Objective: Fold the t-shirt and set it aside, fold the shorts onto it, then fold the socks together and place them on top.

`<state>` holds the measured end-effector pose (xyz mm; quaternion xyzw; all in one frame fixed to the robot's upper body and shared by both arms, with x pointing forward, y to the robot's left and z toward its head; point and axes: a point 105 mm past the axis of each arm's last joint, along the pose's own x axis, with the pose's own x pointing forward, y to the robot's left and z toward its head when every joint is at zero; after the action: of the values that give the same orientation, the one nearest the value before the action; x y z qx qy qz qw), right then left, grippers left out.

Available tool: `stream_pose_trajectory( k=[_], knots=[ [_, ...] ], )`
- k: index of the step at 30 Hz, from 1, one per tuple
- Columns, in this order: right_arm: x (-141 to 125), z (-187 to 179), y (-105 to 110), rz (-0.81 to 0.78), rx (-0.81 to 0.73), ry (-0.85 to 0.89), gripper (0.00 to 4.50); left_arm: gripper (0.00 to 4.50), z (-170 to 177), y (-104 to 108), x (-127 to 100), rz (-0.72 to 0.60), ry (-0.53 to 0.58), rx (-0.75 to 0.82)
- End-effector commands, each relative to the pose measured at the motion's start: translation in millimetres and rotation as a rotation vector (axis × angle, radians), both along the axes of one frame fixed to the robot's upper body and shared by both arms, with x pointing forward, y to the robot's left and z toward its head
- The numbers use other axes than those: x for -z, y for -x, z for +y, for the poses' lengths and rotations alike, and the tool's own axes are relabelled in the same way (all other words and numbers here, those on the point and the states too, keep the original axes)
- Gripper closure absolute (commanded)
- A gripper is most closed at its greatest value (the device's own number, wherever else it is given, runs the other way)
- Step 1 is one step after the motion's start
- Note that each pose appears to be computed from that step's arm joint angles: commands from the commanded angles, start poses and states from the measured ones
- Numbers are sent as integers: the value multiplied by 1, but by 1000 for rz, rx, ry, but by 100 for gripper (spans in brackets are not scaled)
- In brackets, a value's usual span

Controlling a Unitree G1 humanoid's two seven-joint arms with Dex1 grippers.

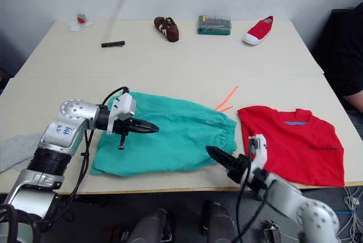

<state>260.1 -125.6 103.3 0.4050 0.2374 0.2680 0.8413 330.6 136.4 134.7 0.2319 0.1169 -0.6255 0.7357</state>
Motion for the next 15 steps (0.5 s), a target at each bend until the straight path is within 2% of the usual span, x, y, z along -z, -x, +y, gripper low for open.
stream_pose_trajectory(
  k=[1,3,12,13,15],
  knots=[
    [17,0,-5,45,20,43,42,450,1,-6,10,-27,-22,-25],
    [14,4,-6,10,0,66,93,450,0,-10,17,-35,-37,-39],
    [-33,9,-9,-330,-86,209,421,450,6,-19,38,-28,-49,-108],
    [-40,13,-7,-385,-128,243,446,450,6,-19,39,-26,-47,-113],
    [-52,21,-4,-463,-208,278,446,450,6,-19,42,-26,-44,-117]
  ],
)
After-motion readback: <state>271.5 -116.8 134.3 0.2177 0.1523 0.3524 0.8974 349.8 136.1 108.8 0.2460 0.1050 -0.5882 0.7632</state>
